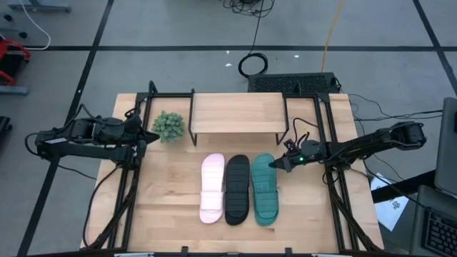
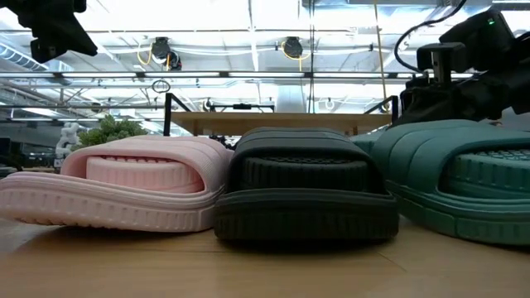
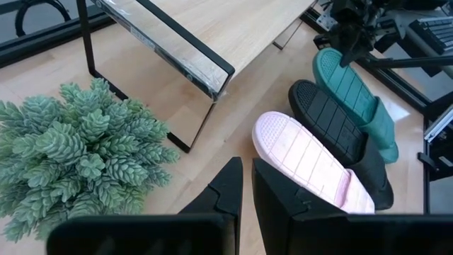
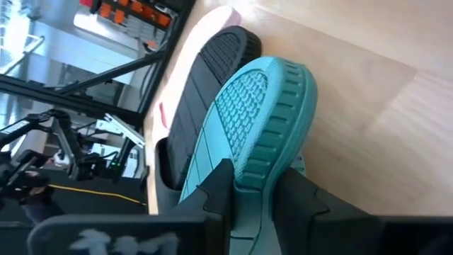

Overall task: Pick and place slides into the shelf
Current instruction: Put the pair of green slides on the shelf

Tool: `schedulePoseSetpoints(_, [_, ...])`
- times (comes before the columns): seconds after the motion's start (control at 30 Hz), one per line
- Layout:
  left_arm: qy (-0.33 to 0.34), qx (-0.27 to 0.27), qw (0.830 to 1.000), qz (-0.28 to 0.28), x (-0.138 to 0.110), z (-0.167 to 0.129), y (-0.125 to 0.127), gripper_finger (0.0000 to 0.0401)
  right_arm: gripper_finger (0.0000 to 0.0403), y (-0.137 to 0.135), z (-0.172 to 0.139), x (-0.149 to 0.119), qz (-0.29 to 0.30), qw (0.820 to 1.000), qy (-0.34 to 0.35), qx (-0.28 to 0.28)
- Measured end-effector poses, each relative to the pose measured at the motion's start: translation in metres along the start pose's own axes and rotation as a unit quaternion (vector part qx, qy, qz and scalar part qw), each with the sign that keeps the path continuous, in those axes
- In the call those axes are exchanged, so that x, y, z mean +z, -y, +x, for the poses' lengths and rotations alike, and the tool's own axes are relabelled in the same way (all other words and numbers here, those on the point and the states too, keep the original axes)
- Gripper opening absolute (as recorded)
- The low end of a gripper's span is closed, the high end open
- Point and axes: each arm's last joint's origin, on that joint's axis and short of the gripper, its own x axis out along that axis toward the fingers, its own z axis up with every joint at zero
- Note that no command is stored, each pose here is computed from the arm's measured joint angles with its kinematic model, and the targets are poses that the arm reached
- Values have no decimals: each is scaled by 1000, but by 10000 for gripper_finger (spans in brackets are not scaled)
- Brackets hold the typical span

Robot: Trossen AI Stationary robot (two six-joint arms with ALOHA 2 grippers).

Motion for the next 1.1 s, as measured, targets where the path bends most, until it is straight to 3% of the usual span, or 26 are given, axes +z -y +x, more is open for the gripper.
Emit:
schedulePoseSetpoints(0.17, [0,0,1000,-3,0,0,0,33,53,-1,-7,0,3,1000,1,-6])
schedulePoseSetpoints(0.8, [14,-6,1000,-14,2,0,2,33,49,-28,-29,7,41,993,43,100])
schedulePoseSetpoints(1.0, [36,-23,999,-16,7,0,5,33,49,-75,-43,30,9,983,76,165])
schedulePoseSetpoints(1.1, [35,-23,999,-18,7,0,5,33,49,-106,-55,44,-17,984,72,162])
